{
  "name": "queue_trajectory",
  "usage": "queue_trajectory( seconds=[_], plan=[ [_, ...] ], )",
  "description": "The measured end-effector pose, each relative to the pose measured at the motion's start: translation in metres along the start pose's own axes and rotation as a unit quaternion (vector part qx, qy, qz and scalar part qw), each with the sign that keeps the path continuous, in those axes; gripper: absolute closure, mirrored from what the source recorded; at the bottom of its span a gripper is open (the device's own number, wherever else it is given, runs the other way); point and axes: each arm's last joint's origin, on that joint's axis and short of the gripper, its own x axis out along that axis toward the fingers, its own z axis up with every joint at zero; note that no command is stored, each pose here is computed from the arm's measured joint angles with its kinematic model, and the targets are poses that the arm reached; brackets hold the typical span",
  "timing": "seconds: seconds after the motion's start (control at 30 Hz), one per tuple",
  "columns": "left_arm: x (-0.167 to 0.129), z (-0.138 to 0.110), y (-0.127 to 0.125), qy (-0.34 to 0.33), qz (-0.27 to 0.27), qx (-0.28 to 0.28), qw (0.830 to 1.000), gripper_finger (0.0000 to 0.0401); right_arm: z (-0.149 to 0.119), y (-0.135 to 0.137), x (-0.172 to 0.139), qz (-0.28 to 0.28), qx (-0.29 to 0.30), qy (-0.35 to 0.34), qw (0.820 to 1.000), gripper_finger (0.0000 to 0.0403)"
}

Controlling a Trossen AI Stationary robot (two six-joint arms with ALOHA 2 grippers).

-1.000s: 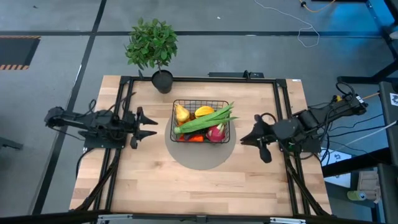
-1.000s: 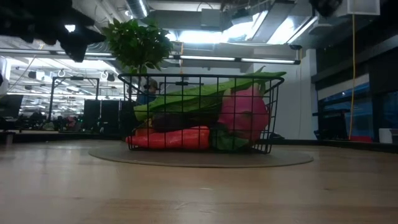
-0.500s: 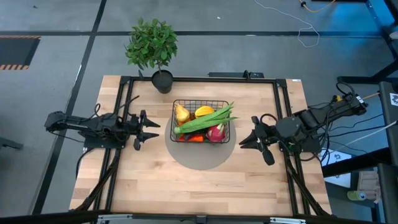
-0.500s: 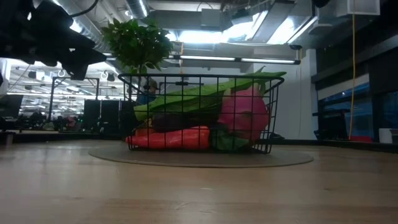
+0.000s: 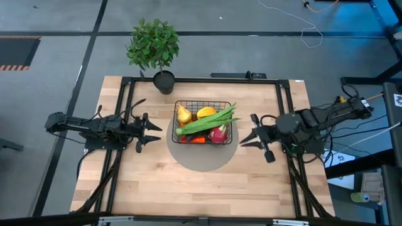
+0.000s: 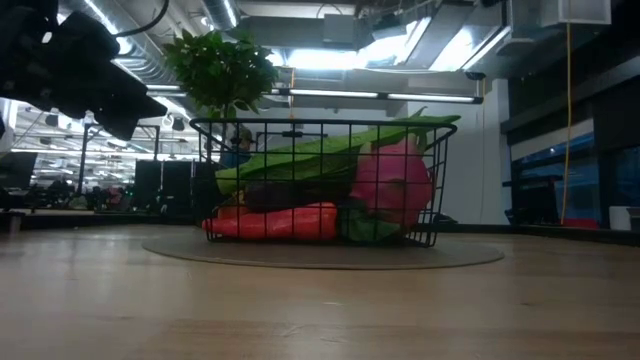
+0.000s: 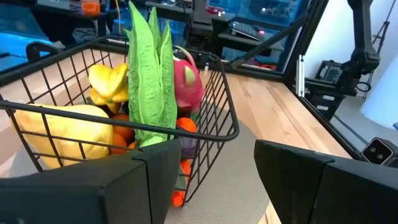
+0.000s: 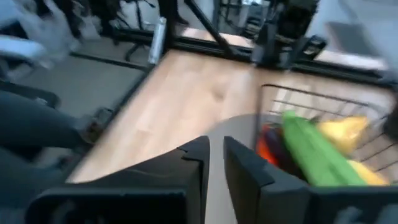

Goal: Build produce basket
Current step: Return to Home Position

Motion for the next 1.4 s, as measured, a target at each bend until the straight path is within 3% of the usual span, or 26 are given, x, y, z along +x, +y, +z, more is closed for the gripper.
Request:
queue_trajectory(
  seconds=[0.13, 0.43, 0.7, 1.07, 1.4],
  plan=[
    [0.0, 0.0, 0.0, 0.0, 0.0, 0.0, 1.0, 0.0206, -0.032, -0.012, 0.014, -0.021, -0.016, 0.021, 0.999, 0.0352],
    [0.0, 0.0, 0.0, 0.0, 0.0, 0.001, 1.0, 0.0206, -0.109, -0.023, 0.012, -0.081, 0.125, 0.023, 0.988, 0.0352],
    [0.0, 0.0, 0.0, 0.0, 0.0, 0.001, 1.0, 0.0206, -0.168, -0.011, -0.009, -0.036, 0.095, -0.077, 0.992, 0.0352],
    [0.0, 0.0, 0.0, 0.0, 0.001, 0.001, 1.0, 0.0206, -0.183, -0.006, -0.03, -0.033, -0.002, -0.212, 0.977, 0.0352],
    [0.0, 0.0, 0.0, 0.0, 0.0, 0.001, 1.0, 0.0206, -0.182, -0.006, -0.033, -0.041, -0.024, -0.227, 0.973, 0.0352]
  ],
)
